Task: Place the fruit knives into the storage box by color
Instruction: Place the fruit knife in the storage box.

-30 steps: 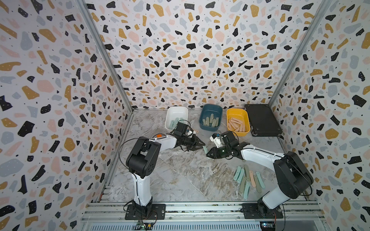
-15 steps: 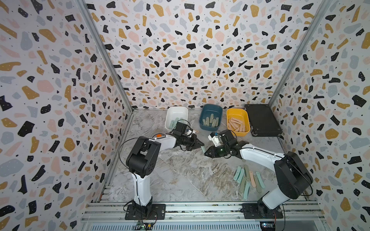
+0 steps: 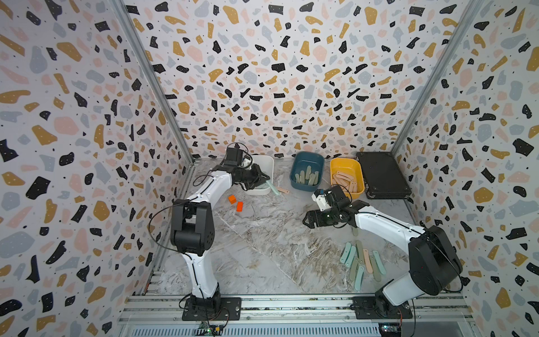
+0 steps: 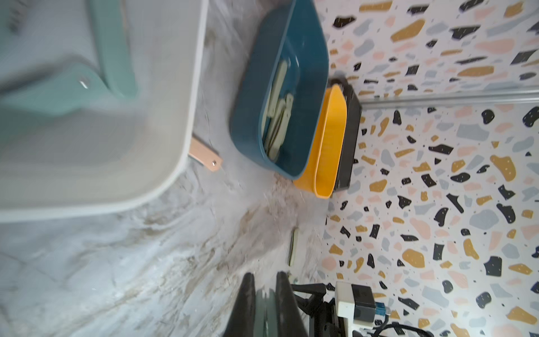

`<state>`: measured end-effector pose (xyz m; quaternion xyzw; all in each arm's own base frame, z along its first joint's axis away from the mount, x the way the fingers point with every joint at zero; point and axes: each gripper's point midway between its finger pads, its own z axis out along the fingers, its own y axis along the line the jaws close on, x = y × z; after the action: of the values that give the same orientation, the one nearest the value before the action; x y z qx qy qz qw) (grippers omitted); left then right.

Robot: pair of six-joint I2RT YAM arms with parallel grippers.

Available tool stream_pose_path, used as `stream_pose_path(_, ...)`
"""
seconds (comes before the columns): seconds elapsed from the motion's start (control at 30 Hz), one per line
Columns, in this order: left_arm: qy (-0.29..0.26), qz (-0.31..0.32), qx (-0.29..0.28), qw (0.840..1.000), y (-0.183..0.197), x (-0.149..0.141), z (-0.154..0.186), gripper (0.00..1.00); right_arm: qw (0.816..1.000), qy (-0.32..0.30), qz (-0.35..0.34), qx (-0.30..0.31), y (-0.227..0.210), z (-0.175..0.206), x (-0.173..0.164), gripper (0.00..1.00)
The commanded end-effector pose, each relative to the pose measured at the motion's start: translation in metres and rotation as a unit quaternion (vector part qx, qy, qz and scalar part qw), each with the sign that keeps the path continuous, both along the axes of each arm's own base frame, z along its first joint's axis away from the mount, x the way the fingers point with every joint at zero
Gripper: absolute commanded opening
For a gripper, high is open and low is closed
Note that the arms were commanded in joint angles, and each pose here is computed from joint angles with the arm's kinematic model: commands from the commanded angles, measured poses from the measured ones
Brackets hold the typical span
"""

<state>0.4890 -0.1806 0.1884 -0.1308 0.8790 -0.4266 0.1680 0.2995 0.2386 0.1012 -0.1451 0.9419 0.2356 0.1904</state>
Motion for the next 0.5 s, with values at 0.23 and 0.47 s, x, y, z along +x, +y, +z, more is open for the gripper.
stream_pose_path(0.23, -0.008, 0.02, 0.213, 0.977, 0.053, 0.057, -0.044, 0.0, 0.986, -0.054, -0.081, -0.133, -0.084, 0.015, 0.001, 1.0)
stream_pose_path(0.47, -0.027, 0.019, 0.256, 0.966, 0.061, 0.087, -0.067, 0.0, 0.971, -0.013, -0.164, -0.174, -0.132, -0.003, 0.006, 0.99)
